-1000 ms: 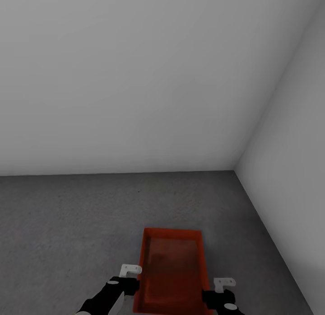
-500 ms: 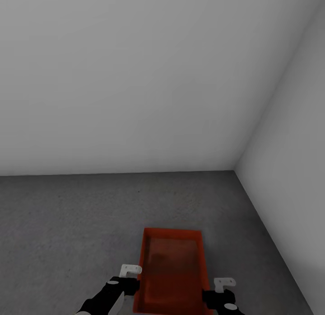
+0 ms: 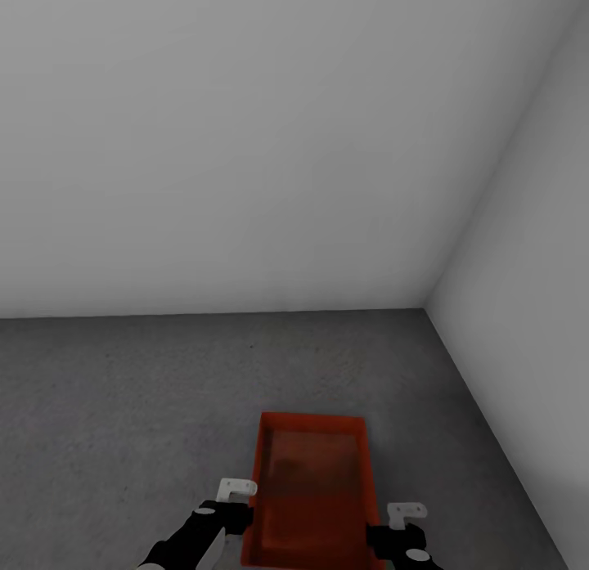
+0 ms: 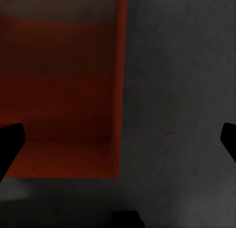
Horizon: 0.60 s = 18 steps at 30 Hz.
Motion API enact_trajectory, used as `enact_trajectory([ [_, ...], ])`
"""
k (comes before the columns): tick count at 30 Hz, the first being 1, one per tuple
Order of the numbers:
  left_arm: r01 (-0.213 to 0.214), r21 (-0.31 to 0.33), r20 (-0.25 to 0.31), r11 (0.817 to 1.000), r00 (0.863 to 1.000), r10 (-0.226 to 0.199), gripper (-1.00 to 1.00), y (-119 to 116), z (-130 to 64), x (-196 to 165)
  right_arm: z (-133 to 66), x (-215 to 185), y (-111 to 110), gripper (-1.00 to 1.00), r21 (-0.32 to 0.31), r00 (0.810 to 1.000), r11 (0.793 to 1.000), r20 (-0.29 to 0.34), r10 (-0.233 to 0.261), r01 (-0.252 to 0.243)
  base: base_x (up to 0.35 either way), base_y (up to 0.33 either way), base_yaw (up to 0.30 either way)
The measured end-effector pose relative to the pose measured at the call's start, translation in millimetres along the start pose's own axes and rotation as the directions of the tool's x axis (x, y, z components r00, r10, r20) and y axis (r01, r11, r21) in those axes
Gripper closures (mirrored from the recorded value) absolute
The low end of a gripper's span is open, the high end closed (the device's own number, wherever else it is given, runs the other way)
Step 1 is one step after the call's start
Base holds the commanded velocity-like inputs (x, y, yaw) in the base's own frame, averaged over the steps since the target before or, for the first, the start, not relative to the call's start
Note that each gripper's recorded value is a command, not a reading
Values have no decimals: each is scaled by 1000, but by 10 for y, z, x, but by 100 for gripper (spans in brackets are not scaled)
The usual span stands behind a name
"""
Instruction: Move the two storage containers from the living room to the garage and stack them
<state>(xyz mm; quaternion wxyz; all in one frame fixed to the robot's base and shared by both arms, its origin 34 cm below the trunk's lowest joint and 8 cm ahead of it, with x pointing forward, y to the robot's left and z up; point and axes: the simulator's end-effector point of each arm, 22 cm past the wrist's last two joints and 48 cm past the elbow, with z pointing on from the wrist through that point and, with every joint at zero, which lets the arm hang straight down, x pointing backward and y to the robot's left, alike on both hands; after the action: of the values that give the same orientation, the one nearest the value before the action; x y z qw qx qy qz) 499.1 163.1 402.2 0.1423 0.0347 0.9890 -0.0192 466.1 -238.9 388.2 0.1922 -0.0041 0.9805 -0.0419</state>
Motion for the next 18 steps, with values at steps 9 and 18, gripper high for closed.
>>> enact_trajectory([
  [9,0,0,0,1000,1000,0,-100,0,0,-1,1,-2,-11,-100,1,1000,1000,0,-1,1,0,0,0],
  [18,0,0,1,1000,1000,0,-100,0,0,-4,1,2,-13,-100,2,1000,1000,0,-1,1,0,0,0],
])
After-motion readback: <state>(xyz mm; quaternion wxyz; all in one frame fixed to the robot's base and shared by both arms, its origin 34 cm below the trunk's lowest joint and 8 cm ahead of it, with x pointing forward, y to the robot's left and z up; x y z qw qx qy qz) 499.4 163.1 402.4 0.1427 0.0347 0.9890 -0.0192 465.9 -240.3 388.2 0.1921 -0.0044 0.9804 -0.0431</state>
